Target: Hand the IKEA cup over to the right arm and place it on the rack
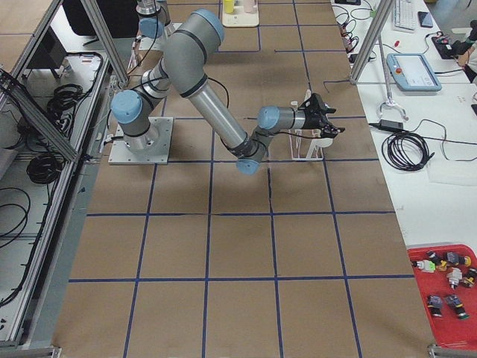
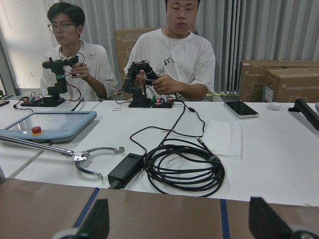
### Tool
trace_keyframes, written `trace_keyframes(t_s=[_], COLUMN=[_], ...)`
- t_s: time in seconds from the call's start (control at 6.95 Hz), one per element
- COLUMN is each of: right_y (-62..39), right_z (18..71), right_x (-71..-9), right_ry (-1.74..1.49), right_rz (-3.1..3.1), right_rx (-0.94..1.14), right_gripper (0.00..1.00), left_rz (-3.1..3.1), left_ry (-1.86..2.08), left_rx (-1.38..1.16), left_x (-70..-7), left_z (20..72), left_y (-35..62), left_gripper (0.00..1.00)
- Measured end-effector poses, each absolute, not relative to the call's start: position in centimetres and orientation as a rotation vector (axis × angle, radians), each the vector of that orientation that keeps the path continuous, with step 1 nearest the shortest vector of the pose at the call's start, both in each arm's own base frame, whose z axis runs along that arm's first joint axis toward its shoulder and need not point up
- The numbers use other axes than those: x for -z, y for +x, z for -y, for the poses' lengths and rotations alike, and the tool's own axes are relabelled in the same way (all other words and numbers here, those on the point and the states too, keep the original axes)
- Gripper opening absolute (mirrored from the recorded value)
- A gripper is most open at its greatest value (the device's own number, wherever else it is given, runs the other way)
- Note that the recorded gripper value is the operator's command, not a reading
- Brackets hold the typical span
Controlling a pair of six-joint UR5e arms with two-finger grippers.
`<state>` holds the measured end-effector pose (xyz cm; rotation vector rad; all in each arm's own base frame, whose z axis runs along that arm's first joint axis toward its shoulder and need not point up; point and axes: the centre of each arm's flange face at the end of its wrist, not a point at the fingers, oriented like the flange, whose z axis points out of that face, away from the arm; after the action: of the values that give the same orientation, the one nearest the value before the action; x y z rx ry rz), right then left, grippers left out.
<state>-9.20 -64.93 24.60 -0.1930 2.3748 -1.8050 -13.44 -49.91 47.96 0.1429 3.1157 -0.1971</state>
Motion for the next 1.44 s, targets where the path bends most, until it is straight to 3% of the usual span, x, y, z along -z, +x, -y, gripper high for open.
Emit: trace_keyframes(t_s=[0.29, 0.86, 1.44], right_y=[-9.0, -5.9, 2.6], right_z=[64.9, 61.7, 56.7], right_x=[-26.6, -36.7, -42.8], right_ry=[-0.193, -0.091, -0.019], right_rz=[-2.375, -2.531, -2.848], right_rx=[1.799, 1.556, 1.157], right_gripper=[1.0, 1.0, 1.0], left_rz=[-3.12, -3.129, -3.136], left_ry=[0.142, 0.092, 0.011], left_rx=[0.198, 0.19, 0.184], left_x=[-48.0, -47.8, -47.6], left_z=[49.9, 49.8, 49.8], left_y=[-13.5, -13.1, -13.0], left_gripper=[0.99, 0.99, 0.99])
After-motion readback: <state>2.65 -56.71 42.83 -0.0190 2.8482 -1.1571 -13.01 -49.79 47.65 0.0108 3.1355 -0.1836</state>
